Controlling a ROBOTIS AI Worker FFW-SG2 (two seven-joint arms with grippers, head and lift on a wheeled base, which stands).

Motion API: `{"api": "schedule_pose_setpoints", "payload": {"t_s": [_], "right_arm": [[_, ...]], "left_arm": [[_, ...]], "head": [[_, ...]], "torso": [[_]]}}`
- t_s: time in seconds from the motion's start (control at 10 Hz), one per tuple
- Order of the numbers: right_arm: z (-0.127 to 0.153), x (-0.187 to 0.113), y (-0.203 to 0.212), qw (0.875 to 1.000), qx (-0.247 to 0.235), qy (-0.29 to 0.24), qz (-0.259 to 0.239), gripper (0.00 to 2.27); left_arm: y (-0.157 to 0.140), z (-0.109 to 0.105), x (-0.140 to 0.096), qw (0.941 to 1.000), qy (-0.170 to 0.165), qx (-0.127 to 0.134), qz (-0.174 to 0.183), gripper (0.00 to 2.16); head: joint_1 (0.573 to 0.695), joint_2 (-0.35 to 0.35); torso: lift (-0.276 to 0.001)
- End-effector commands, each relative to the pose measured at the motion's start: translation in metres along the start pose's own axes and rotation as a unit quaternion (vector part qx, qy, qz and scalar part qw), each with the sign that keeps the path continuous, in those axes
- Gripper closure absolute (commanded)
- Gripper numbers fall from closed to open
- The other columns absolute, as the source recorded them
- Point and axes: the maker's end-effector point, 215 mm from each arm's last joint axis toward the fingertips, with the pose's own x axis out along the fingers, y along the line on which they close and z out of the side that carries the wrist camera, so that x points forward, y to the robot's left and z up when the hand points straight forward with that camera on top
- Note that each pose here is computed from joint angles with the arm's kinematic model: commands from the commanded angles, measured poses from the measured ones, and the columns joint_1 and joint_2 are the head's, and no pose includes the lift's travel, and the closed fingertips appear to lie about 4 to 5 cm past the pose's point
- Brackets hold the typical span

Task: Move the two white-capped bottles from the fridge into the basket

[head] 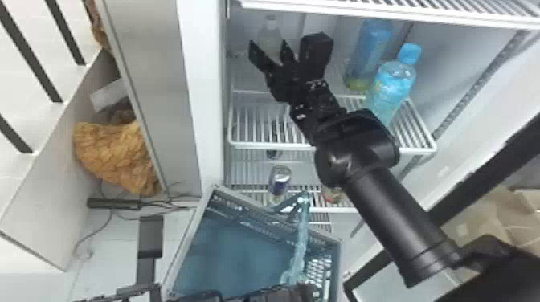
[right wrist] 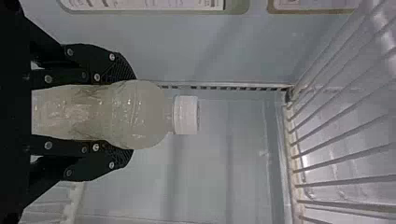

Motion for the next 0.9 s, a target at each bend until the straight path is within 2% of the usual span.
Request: {"api": "schedule_pose_setpoints", "payload": {"t_s": [0.0, 0.3, 0.5, 0.8], "right_arm": [[0.008, -0.005, 0.007, 1.0, 0.008, -0.011, 0.004, 0.89], [0.021, -0.02, 0.018, 0.999, 0.025, -0.026, 0.011, 0.89], [0.042, -0.04, 0.01, 0.999, -0.007, -0.035, -0.003, 0.89], [0.042, -0.073, 0.012, 1.0, 0.008, -0.019, -0.003, 0.89]], "left_arm": [[0.001, 0.0, -0.002, 1.0, -0.002, -0.002, 0.0, 1.19], [0.002, -0.002, -0.003, 1.0, -0.003, -0.007, 0.002, 1.19], [0.004, -0.004, -0.005, 0.9999, -0.003, -0.01, 0.003, 1.19], [0.004, -0.003, -0.006, 0.9999, -0.007, -0.011, 0.005, 1.19]], "head": [[0.695, -0.12], [0.695, -0.108], [0.695, -0.109], [0.695, -0.13]], "torso": [[0.0], [0.0], [0.0], [0.0]]}}
